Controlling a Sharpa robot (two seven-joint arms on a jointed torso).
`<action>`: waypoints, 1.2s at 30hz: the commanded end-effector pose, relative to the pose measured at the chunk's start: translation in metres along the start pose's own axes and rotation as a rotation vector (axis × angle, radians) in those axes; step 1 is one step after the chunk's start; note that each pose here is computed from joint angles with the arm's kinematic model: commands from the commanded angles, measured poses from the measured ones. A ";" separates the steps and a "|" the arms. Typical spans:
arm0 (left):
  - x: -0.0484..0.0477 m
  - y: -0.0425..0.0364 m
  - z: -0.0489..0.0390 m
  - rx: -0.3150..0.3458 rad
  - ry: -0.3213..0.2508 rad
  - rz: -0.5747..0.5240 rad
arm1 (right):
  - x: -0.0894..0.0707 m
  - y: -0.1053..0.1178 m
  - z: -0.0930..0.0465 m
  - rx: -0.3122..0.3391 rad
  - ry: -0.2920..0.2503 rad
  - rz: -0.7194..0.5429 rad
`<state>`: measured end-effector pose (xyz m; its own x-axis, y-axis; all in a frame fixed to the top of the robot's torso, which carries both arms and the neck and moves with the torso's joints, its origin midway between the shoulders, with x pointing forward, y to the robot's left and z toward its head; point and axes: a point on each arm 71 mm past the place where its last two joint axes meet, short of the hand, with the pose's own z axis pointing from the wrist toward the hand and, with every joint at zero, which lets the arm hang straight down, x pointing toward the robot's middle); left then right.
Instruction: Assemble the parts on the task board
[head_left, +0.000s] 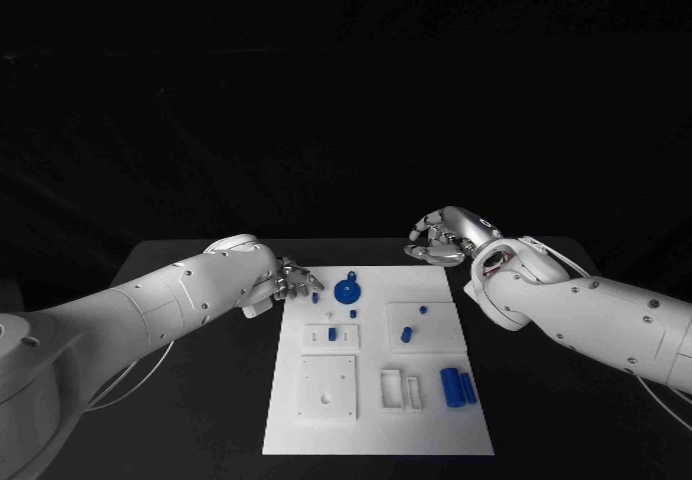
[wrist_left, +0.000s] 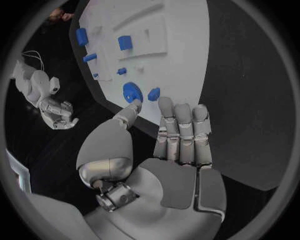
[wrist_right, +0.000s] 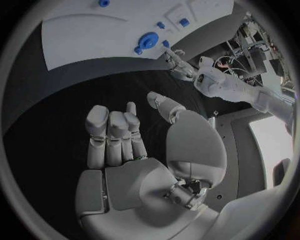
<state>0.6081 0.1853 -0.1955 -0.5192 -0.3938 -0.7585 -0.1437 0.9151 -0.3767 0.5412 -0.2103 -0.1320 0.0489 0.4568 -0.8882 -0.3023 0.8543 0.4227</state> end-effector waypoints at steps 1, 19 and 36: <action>0.0043 -0.0029 0.0012 0.013 0.026 0.027 | 0.000 0.001 0.000 -0.011 -0.002 -0.001; 0.0124 -0.0003 0.0056 0.012 0.045 0.014 | 0.000 0.002 0.000 -0.013 -0.001 -0.001; 0.0129 -0.0022 0.0060 0.033 0.048 -0.032 | 0.001 0.002 0.000 -0.012 0.001 -0.003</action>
<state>0.6073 0.1811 -0.2071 -0.5463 -0.4017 -0.7350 -0.1402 0.9090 -0.3926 0.5412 -0.2089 -0.1319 0.0483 0.4576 -0.8878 -0.3044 0.8533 0.4233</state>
